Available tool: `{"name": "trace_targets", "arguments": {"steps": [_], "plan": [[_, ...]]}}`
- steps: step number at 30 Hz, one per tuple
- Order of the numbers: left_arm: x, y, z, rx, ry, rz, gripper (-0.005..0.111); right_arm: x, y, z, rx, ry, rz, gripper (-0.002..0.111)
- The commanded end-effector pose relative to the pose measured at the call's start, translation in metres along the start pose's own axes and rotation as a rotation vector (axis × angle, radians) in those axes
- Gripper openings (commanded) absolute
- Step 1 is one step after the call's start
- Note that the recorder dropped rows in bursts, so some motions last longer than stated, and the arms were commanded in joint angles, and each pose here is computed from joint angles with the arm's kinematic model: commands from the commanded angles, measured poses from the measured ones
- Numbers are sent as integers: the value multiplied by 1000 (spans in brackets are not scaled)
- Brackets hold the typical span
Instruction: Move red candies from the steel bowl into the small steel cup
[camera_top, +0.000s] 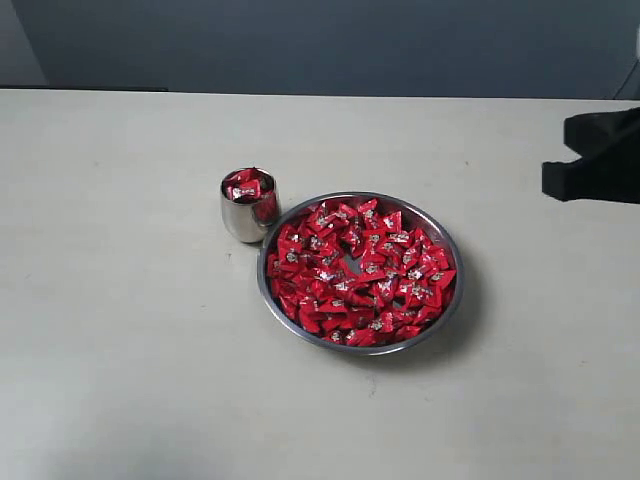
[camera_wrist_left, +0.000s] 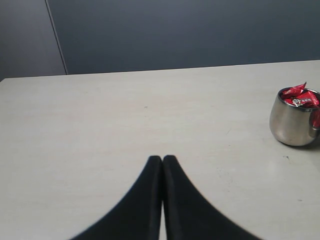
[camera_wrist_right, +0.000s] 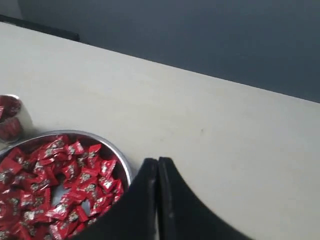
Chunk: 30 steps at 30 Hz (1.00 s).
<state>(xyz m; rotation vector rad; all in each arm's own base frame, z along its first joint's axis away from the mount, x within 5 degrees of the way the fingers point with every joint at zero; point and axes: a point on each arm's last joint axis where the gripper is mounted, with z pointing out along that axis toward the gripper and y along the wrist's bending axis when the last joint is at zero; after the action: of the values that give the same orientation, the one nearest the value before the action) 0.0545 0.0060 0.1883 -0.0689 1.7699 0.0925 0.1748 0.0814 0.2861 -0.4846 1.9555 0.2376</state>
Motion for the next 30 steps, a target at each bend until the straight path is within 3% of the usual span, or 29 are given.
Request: {"name": "trace_targets", "arguments": {"steps": [1, 5, 14, 30], "plan": [[1, 0, 0, 7, -3, 0, 0, 0, -23, -27, 127, -58, 68, -1], [1, 0, 0, 7, -3, 0, 0, 22, -39, -51, 263, -95, 120, -1], [1, 0, 0, 7, -3, 0, 0, 90, -37, -80, 428, -164, 220, -1], [1, 0, 0, 7, -3, 0, 0, 142, -21, -88, 469, -298, 204, -1]]}}
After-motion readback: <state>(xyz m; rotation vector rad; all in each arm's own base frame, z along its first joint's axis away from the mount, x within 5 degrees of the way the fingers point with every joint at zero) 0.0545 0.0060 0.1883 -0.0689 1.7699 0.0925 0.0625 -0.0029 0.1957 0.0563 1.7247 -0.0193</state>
